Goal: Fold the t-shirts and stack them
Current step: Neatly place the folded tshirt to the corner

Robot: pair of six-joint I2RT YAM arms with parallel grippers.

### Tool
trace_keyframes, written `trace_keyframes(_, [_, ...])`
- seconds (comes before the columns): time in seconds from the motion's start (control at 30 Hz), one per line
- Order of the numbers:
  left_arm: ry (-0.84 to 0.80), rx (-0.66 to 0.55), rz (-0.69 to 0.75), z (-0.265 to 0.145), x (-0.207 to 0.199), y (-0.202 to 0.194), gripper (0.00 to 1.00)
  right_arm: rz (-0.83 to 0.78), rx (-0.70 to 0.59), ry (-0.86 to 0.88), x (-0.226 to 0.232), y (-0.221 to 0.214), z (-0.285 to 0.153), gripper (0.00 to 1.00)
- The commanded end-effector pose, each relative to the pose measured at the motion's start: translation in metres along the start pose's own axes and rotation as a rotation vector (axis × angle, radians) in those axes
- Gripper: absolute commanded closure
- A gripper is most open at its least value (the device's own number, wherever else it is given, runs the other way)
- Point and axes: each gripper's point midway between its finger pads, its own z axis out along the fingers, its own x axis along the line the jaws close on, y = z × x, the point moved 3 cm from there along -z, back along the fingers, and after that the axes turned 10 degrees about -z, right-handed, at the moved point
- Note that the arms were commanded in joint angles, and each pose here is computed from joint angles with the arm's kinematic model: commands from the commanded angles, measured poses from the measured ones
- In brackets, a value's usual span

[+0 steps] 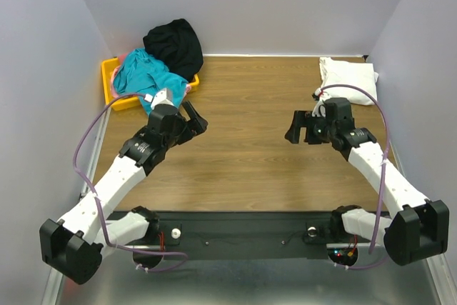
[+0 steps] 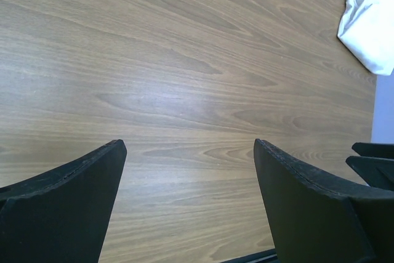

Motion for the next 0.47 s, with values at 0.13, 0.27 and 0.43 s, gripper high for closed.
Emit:
trace_keyframes(0.13, [-0.031,-0.033,0.010,-0.0002,-0.0024,0.0027,0.04,-0.044,-0.012,-0.031,-0.0053,0.0052,-0.0010,0.00])
trace_keyframes(0.27, [-0.025,-0.027,0.028,0.0045,-0.0029,0.0025,0.05,-0.066,-0.017,-0.038,-0.0071,0.0090,-0.0009,0.00])
trace_keyframes(0.43, [-0.045,-0.043,0.038,0.0038,-0.0079,0.0068,0.05,-0.048,-0.011,-0.037,-0.0067,0.0108,0.0025,0.00])
